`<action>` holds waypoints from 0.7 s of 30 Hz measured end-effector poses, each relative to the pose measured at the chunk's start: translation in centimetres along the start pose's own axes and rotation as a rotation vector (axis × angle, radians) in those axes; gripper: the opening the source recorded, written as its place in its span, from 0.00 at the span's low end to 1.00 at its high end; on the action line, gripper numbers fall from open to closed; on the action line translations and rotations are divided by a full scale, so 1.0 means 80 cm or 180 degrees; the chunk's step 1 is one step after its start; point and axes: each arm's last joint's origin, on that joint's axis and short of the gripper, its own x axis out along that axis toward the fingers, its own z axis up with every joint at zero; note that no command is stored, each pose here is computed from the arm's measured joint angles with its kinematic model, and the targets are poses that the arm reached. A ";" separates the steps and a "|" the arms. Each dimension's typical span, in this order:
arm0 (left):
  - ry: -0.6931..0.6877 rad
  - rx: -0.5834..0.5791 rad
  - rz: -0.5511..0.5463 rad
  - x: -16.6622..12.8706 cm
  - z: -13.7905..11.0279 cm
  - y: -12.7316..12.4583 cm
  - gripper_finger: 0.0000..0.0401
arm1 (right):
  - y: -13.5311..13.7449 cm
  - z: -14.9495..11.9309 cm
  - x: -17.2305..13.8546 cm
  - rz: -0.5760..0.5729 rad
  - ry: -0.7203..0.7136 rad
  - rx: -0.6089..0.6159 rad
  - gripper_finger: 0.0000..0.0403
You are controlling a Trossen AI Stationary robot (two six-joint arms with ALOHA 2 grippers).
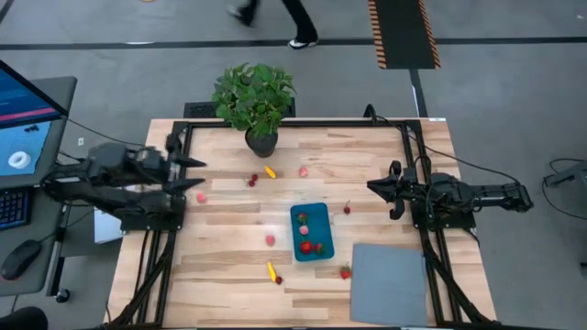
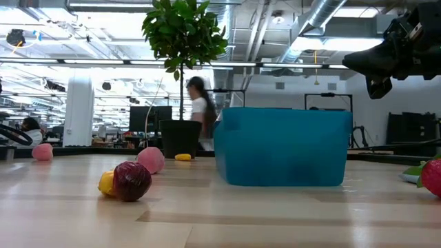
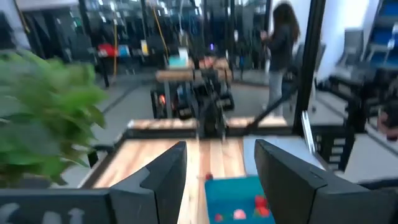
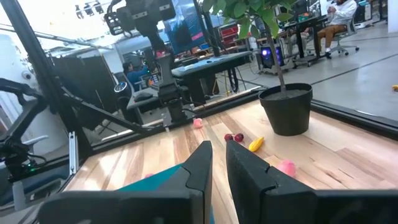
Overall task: Pick and placing Produce into tupperware
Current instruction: Put the strawberry into the blue bin
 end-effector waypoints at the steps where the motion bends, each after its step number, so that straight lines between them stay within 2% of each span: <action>1: -0.0065 -0.0006 0.0001 -0.008 0.001 0.001 0.45 | 0.000 0.000 0.000 0.0000 0.0000 0.0000 0.17; 4: -0.0219 -0.0022 0.0016 -0.028 -0.003 0.003 0.45 | 0.000 0.000 0.000 0.0000 0.0000 0.0000 0.17; 7: -0.0274 -0.0047 0.0127 -0.035 -0.027 0.005 0.45 | 0.000 0.000 0.000 0.0000 0.0000 -0.0036 0.17; 13: -0.0563 -0.0257 0.0064 -0.032 -0.082 0.003 0.45 | 0.000 0.000 0.000 0.0004 0.0000 -0.0212 0.17; 17: -0.0444 -0.0343 0.0202 -0.024 -0.119 0.003 0.45 | 0.000 0.000 0.000 0.0004 0.0000 -0.0218 0.17; 21: -0.0362 -0.0390 0.0173 -0.008 -0.138 0.000 0.45 | 0.000 0.000 0.000 0.0004 -0.0002 -0.0191 0.17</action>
